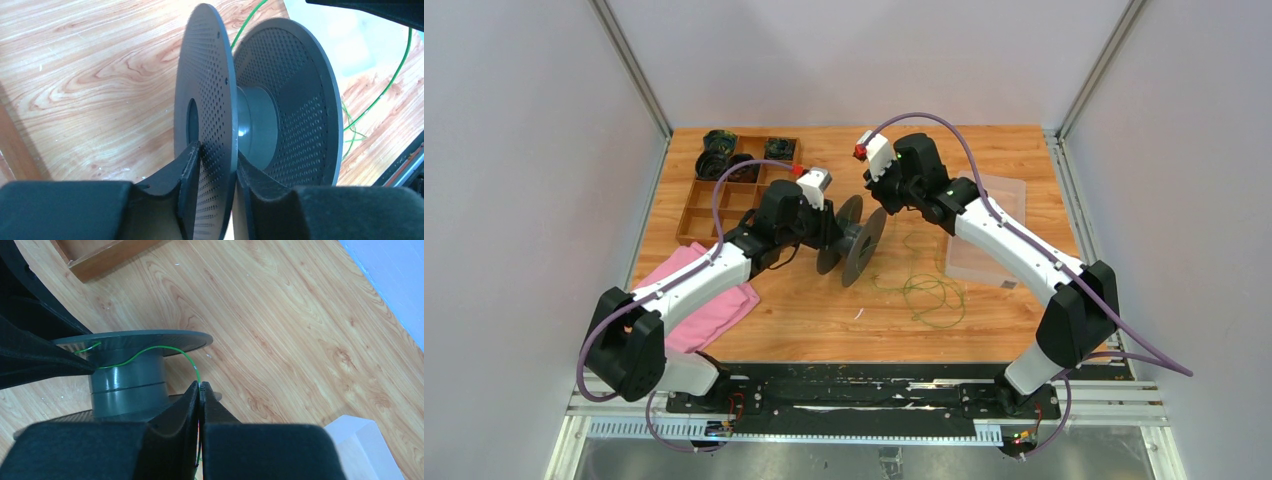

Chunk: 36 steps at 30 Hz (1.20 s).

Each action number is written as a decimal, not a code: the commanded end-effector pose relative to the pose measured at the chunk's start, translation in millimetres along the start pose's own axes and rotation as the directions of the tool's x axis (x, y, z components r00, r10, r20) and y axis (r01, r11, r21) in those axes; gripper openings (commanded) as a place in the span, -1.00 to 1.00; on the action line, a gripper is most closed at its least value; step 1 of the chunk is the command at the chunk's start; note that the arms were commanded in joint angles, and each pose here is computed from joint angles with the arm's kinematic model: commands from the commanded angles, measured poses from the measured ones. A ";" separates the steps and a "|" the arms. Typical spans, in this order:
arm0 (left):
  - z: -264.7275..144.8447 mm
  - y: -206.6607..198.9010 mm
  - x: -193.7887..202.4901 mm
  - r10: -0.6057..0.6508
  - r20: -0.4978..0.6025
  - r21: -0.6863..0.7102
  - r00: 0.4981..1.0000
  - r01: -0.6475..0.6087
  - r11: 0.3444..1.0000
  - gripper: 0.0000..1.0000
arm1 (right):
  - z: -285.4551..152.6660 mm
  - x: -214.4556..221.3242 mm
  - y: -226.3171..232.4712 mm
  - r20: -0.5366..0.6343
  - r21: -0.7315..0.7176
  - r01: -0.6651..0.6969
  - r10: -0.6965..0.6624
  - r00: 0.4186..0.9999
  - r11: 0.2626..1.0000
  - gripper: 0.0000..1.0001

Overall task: Wrap the cables
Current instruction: Wrap the cable around the cable reel.

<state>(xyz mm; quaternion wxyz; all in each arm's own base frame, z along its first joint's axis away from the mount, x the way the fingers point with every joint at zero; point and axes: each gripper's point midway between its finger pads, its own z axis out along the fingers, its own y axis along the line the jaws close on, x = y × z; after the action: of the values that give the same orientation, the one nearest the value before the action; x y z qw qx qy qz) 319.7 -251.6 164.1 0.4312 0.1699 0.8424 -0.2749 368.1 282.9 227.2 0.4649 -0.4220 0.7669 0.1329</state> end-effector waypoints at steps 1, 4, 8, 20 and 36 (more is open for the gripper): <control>-2.7 -0.2 -15.5 0.015 0.053 -0.002 0.998 -0.015 1.000 -0.43 | 1.8 -3.4 4.5 0.003 0.003 0.018 -0.018 1.000 1.000 -0.99; -3.0 -0.4 -15.2 0.016 0.054 -0.003 0.998 -0.016 1.000 -0.50 | 2.6 -0.5 3.4 -0.006 0.009 0.024 -0.024 1.000 1.000 -0.99; -3.0 0.3 -13.7 0.012 0.051 -0.004 0.999 -0.012 1.000 -0.59 | 1.9 1.5 2.2 -0.010 0.016 0.035 -0.035 0.999 0.999 -0.99; -5.5 -0.3 -13.7 0.006 0.056 -0.004 0.998 -0.005 1.000 -0.99 | -2.0 8.1 1.2 -0.022 0.021 0.067 -0.066 0.998 0.998 -0.99; -28.8 -8.5 -43.6 0.039 0.128 0.025 0.991 -0.043 0.999 -0.99 | -9.2 40.3 -18.6 -0.125 0.057 0.109 -0.101 0.987 0.992 -0.99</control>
<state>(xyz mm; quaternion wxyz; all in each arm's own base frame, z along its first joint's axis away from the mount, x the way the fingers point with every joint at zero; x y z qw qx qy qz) 314.6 -240.0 169.7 0.4358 0.1713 0.8449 -0.2586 368.2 265.6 206.4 0.4444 -0.4544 0.7675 0.0836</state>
